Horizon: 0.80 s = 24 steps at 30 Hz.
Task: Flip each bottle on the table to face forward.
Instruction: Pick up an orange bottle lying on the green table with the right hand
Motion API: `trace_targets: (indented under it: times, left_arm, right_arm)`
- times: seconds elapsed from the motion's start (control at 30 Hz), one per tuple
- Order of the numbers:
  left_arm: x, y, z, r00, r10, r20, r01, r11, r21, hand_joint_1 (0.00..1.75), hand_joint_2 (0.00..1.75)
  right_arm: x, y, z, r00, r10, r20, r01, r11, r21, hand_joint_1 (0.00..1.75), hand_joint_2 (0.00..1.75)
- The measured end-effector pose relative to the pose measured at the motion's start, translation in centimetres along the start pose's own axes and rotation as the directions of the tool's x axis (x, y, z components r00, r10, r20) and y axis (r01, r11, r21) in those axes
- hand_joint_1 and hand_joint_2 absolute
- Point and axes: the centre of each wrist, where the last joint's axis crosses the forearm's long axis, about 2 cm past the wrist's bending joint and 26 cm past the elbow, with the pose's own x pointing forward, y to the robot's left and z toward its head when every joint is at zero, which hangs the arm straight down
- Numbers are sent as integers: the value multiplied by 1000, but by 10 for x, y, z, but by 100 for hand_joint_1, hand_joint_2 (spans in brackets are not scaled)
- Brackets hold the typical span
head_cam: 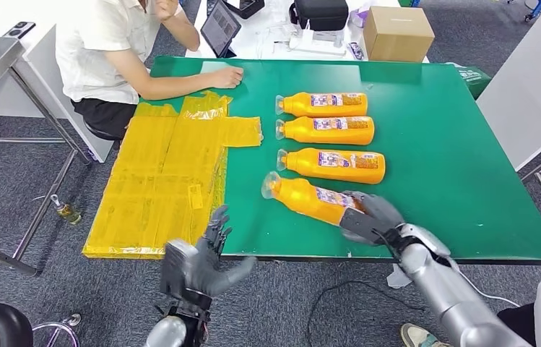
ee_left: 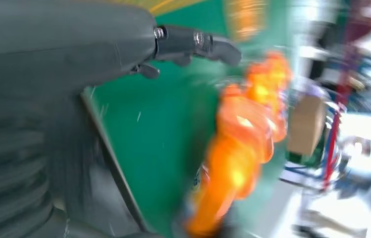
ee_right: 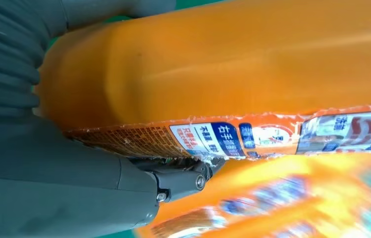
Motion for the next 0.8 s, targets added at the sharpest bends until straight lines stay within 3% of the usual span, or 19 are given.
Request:
trace_targets:
  times: [0.07, 0.13, 0.37, 0.6, 0.8]
  left_arm:
    - [-1, 2, -4, 980, 194, -48, -192, 980, 43, 0, 175]
    - [-2, 3, -8, 966, 252, -54, -251, 967, 32, 0, 175]
    - [-3, 3, -13, 969, 243, -48, -243, 970, 2, 0, 175]
    - [0, -2, -18, 988, 154, -29, -156, 982, -105, 0, 175]
    - [8, -4, -20, 987, 150, 63, -143, 985, -98, 0, 175]
  right_arm:
    - [20, 14, -7, 990, -116, 79, 120, 992, -48, 175, 175]
    - [37, 21, -15, 975, -176, 134, 185, 981, -62, 175, 175]
    - [59, 29, -24, 948, -225, 226, 246, 967, -68, 175, 175]
    - [71, 44, -29, 926, -277, 257, 298, 954, -45, 175, 175]
    - [80, 56, -32, 919, -305, 249, 321, 947, -27, 175, 175]
